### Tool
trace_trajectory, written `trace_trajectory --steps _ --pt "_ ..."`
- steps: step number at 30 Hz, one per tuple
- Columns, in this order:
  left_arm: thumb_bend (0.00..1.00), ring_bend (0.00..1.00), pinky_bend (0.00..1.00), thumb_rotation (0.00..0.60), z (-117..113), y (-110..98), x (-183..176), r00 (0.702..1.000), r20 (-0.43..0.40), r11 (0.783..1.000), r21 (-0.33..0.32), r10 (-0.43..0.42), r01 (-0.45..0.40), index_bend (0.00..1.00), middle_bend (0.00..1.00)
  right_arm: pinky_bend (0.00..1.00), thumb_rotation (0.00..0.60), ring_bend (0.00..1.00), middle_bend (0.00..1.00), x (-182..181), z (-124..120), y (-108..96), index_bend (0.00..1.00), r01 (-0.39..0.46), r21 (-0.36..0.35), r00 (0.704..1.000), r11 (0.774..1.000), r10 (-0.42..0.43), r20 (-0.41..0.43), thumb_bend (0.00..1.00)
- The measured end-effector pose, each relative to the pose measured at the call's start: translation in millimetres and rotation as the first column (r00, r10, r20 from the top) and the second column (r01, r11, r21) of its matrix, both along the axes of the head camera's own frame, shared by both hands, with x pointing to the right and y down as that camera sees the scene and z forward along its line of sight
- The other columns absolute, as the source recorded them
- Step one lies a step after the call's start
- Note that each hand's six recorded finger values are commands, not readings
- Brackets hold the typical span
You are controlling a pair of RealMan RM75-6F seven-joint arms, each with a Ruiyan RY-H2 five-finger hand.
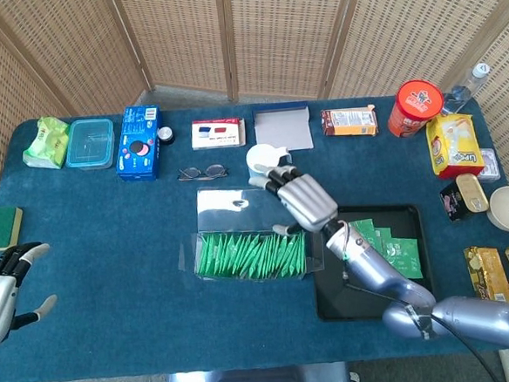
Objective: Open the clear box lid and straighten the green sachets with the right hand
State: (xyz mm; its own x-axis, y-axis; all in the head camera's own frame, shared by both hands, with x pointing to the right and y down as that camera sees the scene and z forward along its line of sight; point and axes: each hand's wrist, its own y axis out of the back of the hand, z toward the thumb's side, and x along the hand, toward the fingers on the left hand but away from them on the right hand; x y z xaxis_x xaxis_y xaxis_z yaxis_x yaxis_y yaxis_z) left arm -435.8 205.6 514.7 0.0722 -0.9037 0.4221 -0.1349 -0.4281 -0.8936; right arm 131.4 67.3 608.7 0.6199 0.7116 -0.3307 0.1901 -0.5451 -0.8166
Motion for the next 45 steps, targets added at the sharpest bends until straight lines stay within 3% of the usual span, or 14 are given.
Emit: trace_trajectory --steps 5,11,22,38,45 --pt "0.19 0.15 0.26 0.6 -3 2 -3 1.0 0.006 1.0 0.006 -0.006 0.006 0.19 0.19 0.19 0.6 0.12 0.06 -4 0 22 0.25 0.102 -0.009 0.995 0.995 -0.102 -0.006 0.07" --pt "0.19 0.15 0.26 0.6 -3 4 -5 1.0 0.011 1.0 0.0 -0.01 0.01 0.19 0.19 0.19 0.6 0.12 0.07 -11 10 34 0.27 0.166 -0.018 0.985 0.986 -0.167 -0.035 0.07" --pt "0.19 0.15 0.26 0.6 1 4 -5 1.0 0.01 1.0 -0.012 -0.007 0.008 0.19 0.19 0.19 0.6 0.12 0.08 -15 20 44 0.29 0.235 0.01 0.968 0.972 -0.233 -0.09 0.06" --pt "0.19 0.15 0.26 0.6 5 8 -9 1.0 0.013 1.0 -0.026 -0.015 0.015 0.19 0.19 0.19 0.6 0.12 0.1 -31 25 58 0.3 0.377 0.108 0.921 0.92 -0.36 -0.15 0.06" --pt "0.19 0.15 0.26 0.6 6 9 -9 1.0 0.015 1.0 -0.027 -0.014 0.015 0.19 0.19 0.19 0.6 0.12 0.1 -34 30 59 0.31 0.397 0.115 0.911 0.91 -0.376 -0.172 0.06"
